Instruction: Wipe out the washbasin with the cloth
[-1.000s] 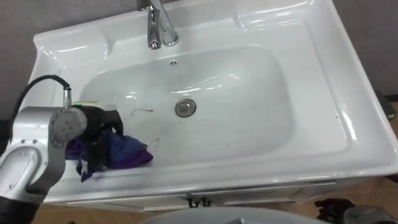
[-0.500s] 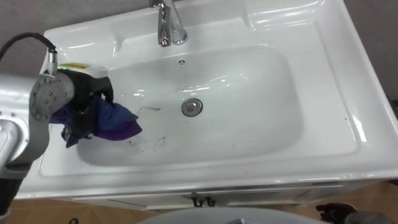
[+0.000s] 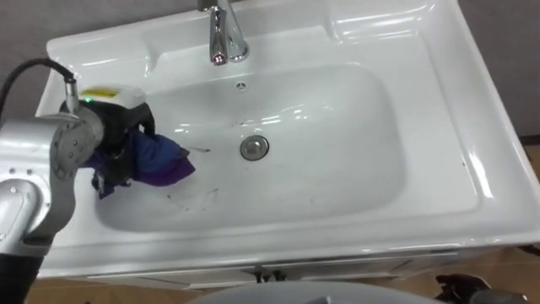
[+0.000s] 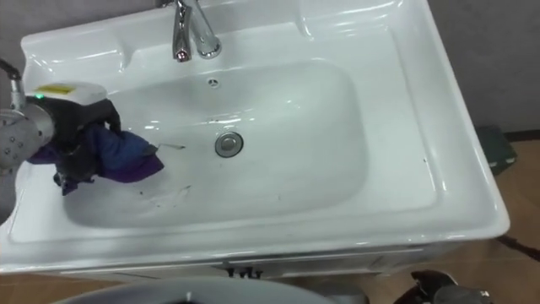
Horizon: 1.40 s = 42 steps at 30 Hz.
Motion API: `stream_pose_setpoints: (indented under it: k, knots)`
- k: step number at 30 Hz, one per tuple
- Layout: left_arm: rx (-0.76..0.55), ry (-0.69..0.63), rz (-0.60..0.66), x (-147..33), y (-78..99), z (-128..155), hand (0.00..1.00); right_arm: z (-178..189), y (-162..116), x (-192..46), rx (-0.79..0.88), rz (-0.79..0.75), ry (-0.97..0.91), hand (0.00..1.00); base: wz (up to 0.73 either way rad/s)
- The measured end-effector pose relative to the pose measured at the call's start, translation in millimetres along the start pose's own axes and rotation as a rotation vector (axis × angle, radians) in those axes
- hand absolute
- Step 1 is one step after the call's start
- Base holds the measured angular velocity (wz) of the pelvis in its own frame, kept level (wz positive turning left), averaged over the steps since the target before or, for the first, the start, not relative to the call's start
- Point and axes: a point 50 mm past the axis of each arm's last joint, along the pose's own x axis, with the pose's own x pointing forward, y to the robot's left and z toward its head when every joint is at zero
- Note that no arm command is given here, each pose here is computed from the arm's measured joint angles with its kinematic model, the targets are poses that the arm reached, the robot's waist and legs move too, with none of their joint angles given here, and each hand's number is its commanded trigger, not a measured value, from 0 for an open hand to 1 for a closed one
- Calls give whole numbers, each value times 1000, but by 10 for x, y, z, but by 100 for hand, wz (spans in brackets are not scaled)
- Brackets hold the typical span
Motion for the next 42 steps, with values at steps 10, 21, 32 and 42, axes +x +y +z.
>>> stream_pose_setpoints:
  k: [10, 21, 32, 42]
  knots:
    - [-78, 32, -91, 304, -555, 81, 100, -69, 199, 14, 12, 32, 24, 0, -2]
    - [-127, 83, 30, 492, -892, 172, 100, -40, 289, 19, 12, 17, 10, 0, -5]
    - [-71, 201, 205, 617, -1147, 158, 100, -117, 426, 14, 9, -3, 63, 0, -7]
    - [-98, 304, 298, 725, -1275, 86, 100, -279, 568, -23, -8, 7, 98, 0, -16]
